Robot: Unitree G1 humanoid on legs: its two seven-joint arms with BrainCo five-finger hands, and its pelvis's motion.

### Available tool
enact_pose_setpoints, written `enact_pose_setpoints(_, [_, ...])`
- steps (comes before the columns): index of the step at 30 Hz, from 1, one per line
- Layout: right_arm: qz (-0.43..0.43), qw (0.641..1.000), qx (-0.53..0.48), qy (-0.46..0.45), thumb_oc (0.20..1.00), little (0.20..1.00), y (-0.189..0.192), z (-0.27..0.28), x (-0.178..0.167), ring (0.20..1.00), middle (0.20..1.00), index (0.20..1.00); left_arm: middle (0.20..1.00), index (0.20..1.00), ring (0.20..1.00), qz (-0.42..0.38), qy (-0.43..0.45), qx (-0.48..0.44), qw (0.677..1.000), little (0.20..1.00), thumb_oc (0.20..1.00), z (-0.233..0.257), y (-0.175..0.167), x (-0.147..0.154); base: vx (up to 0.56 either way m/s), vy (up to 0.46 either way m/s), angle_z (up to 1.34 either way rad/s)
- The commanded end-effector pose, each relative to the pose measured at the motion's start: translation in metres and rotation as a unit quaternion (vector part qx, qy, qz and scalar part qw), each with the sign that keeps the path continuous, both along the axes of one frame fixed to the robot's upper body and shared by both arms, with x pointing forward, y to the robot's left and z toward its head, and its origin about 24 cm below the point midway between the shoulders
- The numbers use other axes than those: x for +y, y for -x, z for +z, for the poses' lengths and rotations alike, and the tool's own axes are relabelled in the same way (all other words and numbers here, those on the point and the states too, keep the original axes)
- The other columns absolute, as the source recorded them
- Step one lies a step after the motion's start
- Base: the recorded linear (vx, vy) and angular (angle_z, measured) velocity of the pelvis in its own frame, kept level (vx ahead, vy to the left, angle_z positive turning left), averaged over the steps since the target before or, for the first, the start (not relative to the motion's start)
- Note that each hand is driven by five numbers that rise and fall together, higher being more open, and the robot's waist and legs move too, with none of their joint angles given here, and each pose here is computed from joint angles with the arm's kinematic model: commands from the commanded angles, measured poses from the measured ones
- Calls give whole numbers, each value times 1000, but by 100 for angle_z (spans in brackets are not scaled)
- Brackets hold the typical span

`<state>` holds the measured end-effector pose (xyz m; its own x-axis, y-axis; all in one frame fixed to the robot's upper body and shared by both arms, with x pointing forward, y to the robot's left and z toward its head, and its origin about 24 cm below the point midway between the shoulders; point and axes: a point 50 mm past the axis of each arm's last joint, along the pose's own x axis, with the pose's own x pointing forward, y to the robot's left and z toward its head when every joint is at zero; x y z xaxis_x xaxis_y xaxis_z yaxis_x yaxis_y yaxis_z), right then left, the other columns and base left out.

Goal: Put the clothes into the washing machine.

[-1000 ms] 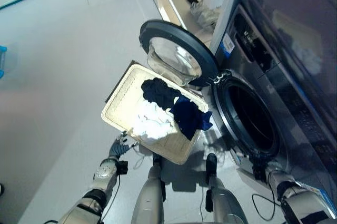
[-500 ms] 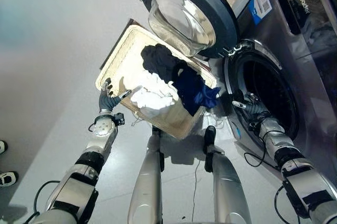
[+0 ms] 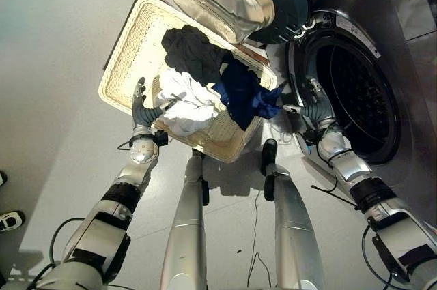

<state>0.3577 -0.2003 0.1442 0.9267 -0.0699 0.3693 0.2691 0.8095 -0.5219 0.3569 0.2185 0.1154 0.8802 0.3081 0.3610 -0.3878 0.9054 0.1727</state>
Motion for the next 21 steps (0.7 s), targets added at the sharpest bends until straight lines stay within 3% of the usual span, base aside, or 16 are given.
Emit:
enact_pose_setpoints(1, [20, 994, -89, 65, 1000, 1000, 8, 24, 19, 1000, 1000, 1000, 1000, 1000, 1000, 20, -38, -55, 998, 1000, 1000, 27, -5, 7, -4, 44, 0])
enact_pose_setpoints(9, [63, 978, -151, 133, 1000, 1000, 15, 35, 48, 1000, 1000, 1000, 1000, 1000, 1000, 39, -59, -70, 995, 1000, 1000, 35, -8, 5, -2, 11, 0])
enact_pose_setpoints(21, [132, 965, -148, 172, 1000, 1000, 15, 34, 80, 1000, 1000, 1000, 1000, 1000, 1000, 59, -65, -80, 993, 1000, 1000, 38, -10, 1, 3, -1, 1])
